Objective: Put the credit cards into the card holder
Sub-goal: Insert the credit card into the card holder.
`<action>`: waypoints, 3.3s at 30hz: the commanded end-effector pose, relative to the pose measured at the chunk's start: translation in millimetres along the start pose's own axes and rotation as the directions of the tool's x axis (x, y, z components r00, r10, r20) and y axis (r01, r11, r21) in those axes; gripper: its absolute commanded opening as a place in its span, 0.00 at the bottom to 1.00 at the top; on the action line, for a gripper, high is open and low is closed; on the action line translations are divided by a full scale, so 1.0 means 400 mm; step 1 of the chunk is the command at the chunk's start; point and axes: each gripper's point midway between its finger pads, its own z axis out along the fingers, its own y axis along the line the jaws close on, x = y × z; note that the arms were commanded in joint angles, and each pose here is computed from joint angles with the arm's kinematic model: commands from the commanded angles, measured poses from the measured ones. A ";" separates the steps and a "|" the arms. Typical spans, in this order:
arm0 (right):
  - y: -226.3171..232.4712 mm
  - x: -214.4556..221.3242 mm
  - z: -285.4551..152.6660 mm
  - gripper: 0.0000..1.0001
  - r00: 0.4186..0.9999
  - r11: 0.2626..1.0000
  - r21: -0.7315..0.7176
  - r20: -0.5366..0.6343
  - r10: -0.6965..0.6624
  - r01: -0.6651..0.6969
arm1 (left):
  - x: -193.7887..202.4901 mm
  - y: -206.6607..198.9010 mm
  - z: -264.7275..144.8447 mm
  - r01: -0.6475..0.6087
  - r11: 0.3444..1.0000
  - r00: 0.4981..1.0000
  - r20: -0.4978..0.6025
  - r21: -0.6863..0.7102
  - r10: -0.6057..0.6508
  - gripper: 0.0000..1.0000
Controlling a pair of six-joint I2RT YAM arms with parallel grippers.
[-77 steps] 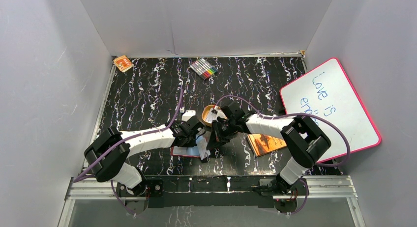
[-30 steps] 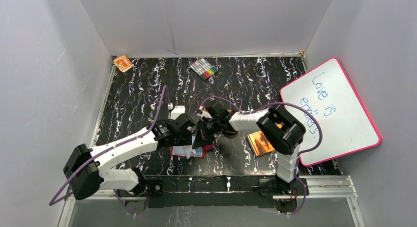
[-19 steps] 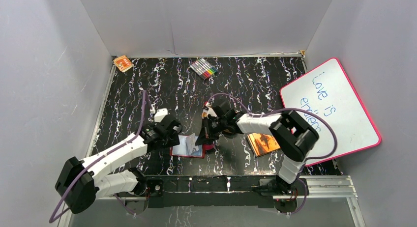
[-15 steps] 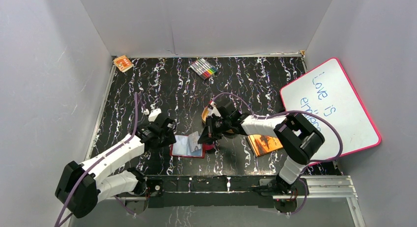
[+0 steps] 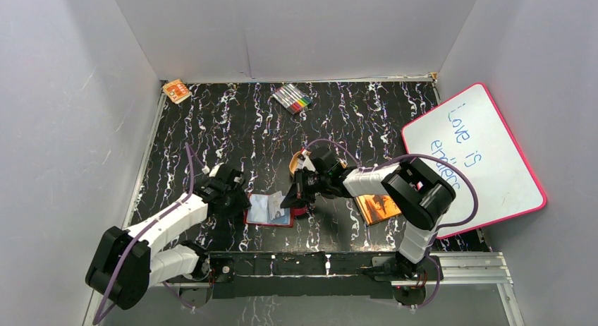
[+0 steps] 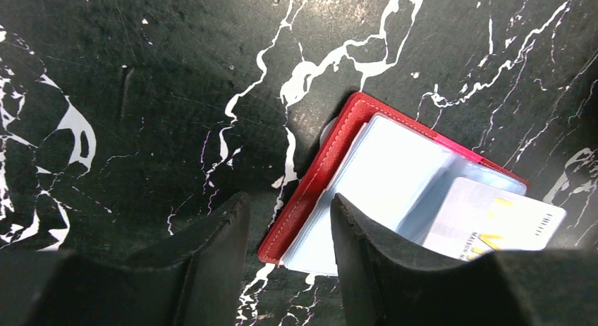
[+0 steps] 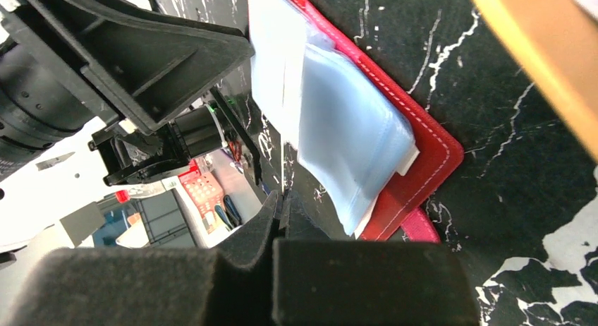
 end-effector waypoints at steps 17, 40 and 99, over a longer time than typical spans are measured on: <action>0.000 0.029 0.045 0.00 0.996 0.999 -0.019 -0.081 0.035 -0.037 | 0.062 0.033 0.008 0.064 0.998 0.995 -0.076 -0.007 -0.064 0.31; -0.014 -0.009 0.081 0.00 0.996 0.996 -0.010 -0.011 0.085 -0.085 | 0.009 0.019 -0.052 0.075 0.997 0.997 -0.018 -0.027 -0.075 0.36; -0.072 -0.037 0.106 0.00 0.986 0.974 0.214 0.160 0.035 -0.069 | 0.098 0.054 0.014 0.094 0.994 0.985 -0.137 -0.055 -0.101 0.14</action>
